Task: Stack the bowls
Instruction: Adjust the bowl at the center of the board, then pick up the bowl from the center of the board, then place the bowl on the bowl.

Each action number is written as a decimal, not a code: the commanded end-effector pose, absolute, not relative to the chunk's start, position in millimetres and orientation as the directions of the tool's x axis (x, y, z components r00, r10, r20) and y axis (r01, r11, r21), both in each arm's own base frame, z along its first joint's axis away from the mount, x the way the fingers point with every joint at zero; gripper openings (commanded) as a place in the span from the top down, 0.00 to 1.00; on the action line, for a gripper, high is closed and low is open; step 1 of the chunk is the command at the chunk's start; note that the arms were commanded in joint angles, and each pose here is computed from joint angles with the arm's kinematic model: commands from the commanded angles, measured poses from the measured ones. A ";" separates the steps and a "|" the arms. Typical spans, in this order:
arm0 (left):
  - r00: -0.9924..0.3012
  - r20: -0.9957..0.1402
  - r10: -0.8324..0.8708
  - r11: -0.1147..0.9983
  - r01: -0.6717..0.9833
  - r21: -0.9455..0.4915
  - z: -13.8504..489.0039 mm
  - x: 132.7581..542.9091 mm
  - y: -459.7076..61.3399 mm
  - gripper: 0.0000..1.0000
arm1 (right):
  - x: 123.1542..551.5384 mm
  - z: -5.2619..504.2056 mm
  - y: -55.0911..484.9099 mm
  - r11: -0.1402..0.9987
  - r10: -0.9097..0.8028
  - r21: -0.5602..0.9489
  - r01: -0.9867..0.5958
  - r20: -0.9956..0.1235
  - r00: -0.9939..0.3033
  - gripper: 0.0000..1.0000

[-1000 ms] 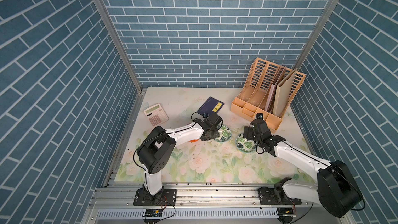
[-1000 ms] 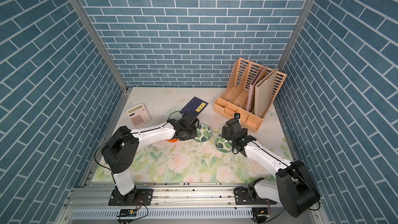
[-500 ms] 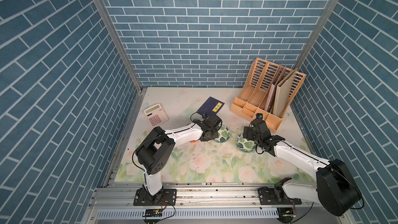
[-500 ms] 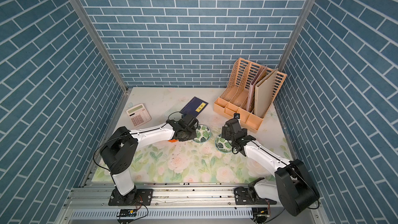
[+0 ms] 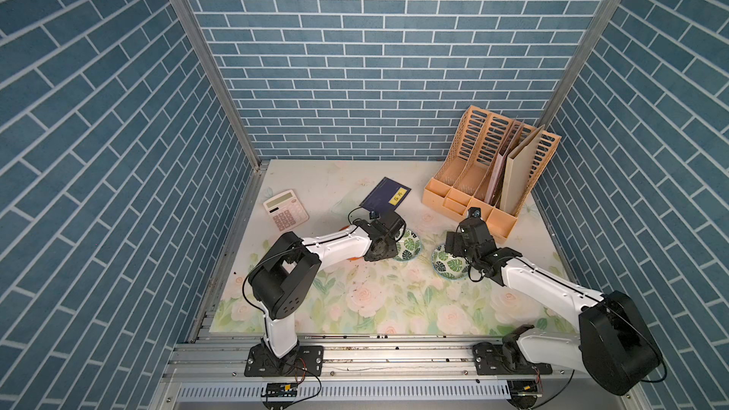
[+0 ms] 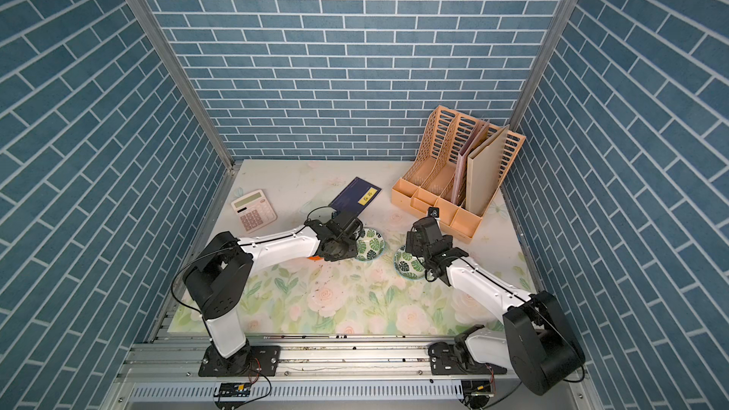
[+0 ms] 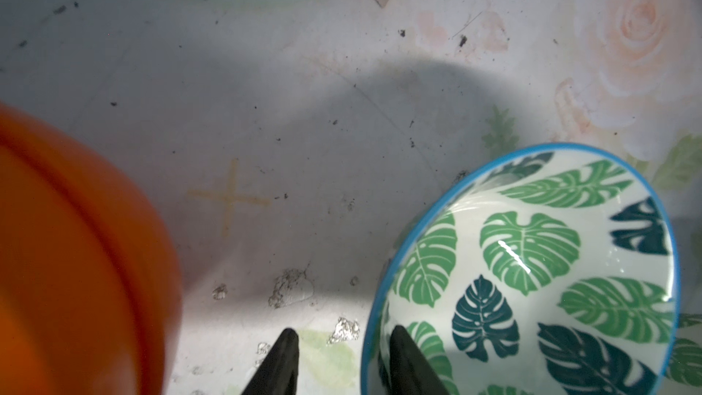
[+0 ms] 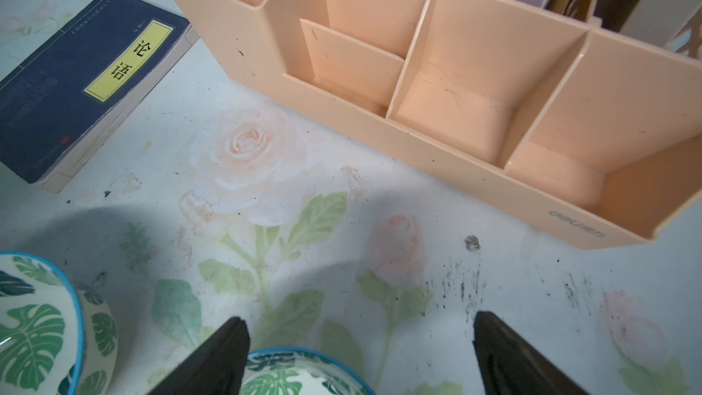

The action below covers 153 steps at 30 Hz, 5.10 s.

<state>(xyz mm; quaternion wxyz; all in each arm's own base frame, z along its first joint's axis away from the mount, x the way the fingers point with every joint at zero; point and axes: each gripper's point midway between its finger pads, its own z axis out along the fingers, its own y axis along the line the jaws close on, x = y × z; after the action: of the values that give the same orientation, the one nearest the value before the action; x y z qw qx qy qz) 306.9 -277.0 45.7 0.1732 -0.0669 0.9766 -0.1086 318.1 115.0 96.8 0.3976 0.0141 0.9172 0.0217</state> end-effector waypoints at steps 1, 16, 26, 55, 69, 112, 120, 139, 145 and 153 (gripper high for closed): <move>-0.916 -0.363 -0.168 0.969 -0.087 -0.231 68.1 312.5 -271.9 0.51 | 321.7 100.3 117.4 0.999 0.011 0.028 -0.015 -0.735 -0.678 0.04; -0.887 -0.447 -0.114 0.953 0.029 -0.301 131.9 321.5 -290.5 0.50 | 315.0 97.3 90.4 0.998 0.047 0.005 0.062 -0.719 -0.694 0.03; -0.759 -0.622 -0.192 0.974 -0.072 -0.213 184.3 356.5 -217.7 0.01 | 293.9 80.2 60.2 0.985 0.164 0.074 0.154 -0.657 -0.736 0.05; -0.647 -0.680 -0.345 0.927 -0.346 -0.142 189.9 357.1 -64.2 0.00 | 254.4 60.5 89.2 0.983 0.164 0.163 0.081 -0.598 -0.785 0.31; -0.657 -0.668 -0.350 0.930 -0.330 -0.162 183.3 351.1 -67.2 0.00 | 269.8 48.0 99.7 0.979 0.175 0.188 0.074 -0.605 -0.777 0.63; -0.678 -0.649 -0.345 0.930 -0.342 -0.137 167.5 355.2 -63.6 0.00 | 323.4 174.9 183.4 0.888 0.129 0.389 -0.245 -0.723 -0.678 1.00; -0.679 -0.647 -0.347 0.928 -0.349 -0.132 163.1 356.3 -62.3 0.00 | 324.3 171.2 235.5 0.836 0.051 0.417 -0.358 -0.707 -0.705 1.00; -0.676 -0.647 -0.352 0.925 -0.356 -0.131 163.7 351.6 -59.1 0.01 | 337.1 123.7 274.2 0.835 -0.051 0.391 -0.386 -0.645 -0.763 1.00; -0.674 -0.649 -0.353 0.925 -0.355 -0.134 164.4 351.8 -59.2 0.00 | 336.6 113.6 277.2 0.843 -0.079 0.372 -0.388 -0.627 -0.775 1.00; -0.672 -0.650 -0.353 0.925 -0.356 -0.135 165.0 351.8 -59.1 0.00 | 335.3 107.0 277.7 0.849 -0.093 0.363 -0.384 -0.613 -0.785 1.00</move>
<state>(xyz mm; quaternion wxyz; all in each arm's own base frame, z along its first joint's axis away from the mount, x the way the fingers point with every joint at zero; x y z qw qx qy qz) 355.3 -65.9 165.4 0.3542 -0.1901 0.9156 -0.0075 328.9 267.9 94.0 0.2850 -0.1194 0.9224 0.2316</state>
